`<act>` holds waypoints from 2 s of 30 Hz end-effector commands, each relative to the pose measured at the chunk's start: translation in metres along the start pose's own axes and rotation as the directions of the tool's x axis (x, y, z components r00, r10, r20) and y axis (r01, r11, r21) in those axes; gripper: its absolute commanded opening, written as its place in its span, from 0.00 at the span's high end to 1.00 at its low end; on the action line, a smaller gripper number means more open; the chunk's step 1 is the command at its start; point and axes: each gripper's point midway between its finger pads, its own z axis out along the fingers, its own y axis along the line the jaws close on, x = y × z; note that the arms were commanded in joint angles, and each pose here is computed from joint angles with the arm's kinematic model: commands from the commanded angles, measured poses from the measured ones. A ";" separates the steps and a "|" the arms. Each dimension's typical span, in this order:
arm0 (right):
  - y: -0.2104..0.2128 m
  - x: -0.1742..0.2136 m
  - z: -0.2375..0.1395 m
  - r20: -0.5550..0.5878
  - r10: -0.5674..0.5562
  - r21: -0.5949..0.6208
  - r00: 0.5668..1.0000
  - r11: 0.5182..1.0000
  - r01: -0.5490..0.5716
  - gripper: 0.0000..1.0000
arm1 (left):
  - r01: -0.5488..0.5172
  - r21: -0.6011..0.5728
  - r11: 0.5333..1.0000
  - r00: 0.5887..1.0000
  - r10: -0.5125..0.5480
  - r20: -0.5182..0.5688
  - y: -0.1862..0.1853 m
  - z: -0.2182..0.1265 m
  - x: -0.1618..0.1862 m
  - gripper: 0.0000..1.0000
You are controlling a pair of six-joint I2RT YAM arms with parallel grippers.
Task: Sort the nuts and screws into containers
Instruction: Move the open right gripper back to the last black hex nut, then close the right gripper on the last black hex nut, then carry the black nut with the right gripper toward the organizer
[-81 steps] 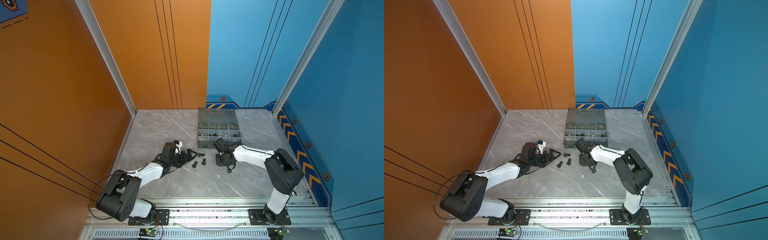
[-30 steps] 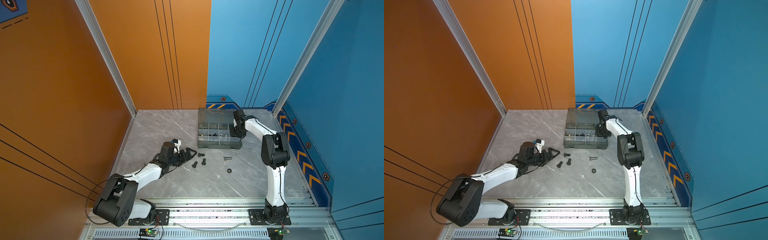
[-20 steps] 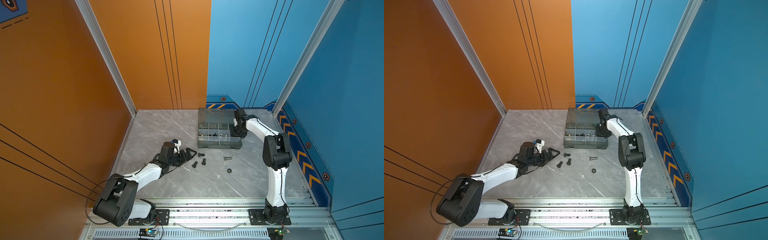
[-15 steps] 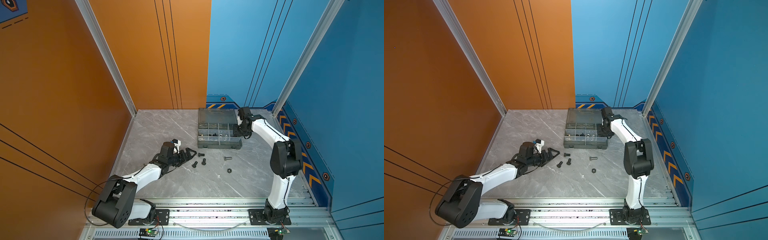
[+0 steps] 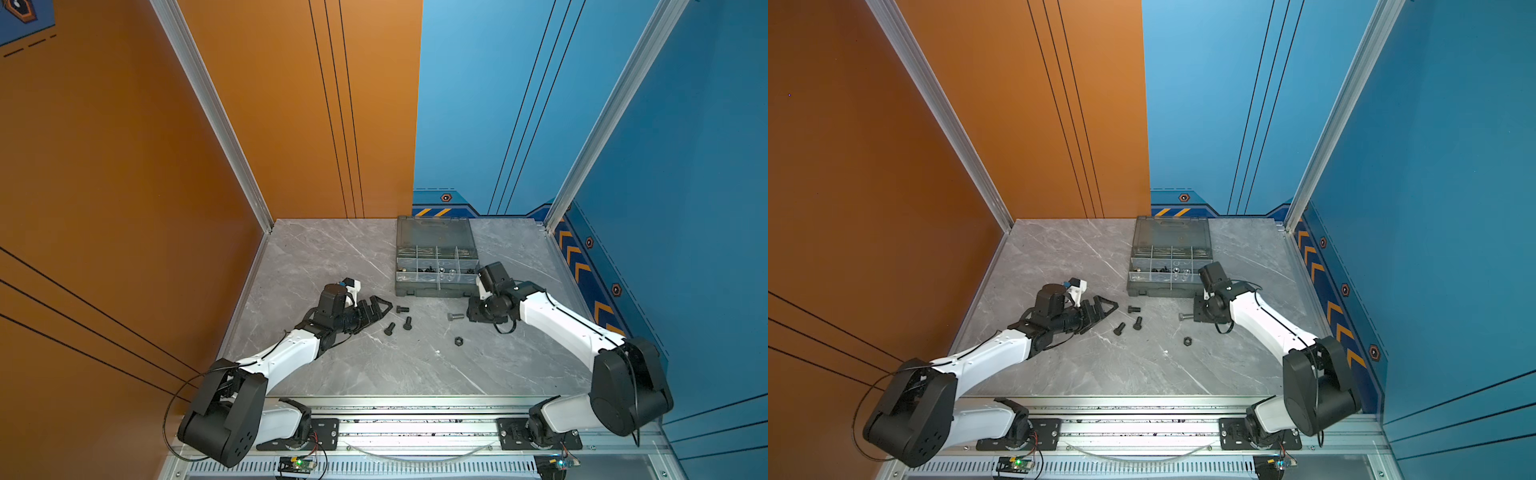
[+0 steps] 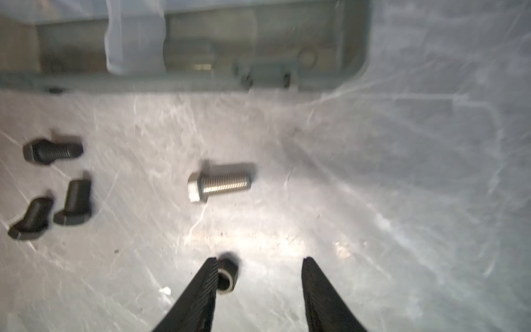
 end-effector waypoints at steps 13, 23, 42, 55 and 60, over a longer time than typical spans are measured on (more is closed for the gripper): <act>0.023 0.044 0.027 -0.008 0.053 0.018 0.999 0.998 -0.053 0.48 | -0.017 -0.026 1.000 1.000 0.017 0.008 0.007 -0.002 0.000 0.02; 0.030 0.047 0.038 -0.035 0.000 0.058 0.999 0.998 0.002 0.49 | -0.015 -0.030 0.999 1.000 0.015 0.009 0.009 -0.003 0.001 0.02; 0.025 0.048 0.051 -0.070 -0.066 0.110 0.995 0.991 0.074 0.56 | -0.012 -0.025 1.000 1.000 0.013 0.010 0.010 -0.002 0.001 0.02; 0.022 0.049 0.053 -0.081 -0.066 0.133 0.995 0.988 0.077 0.80 | -0.012 -0.017 1.000 1.000 0.012 0.003 0.008 0.001 0.001 0.02; 0.024 0.047 0.049 -0.079 -0.072 0.117 0.994 0.990 0.081 0.88 | -0.009 -0.019 1.000 1.000 0.009 0.002 0.009 0.001 0.001 0.02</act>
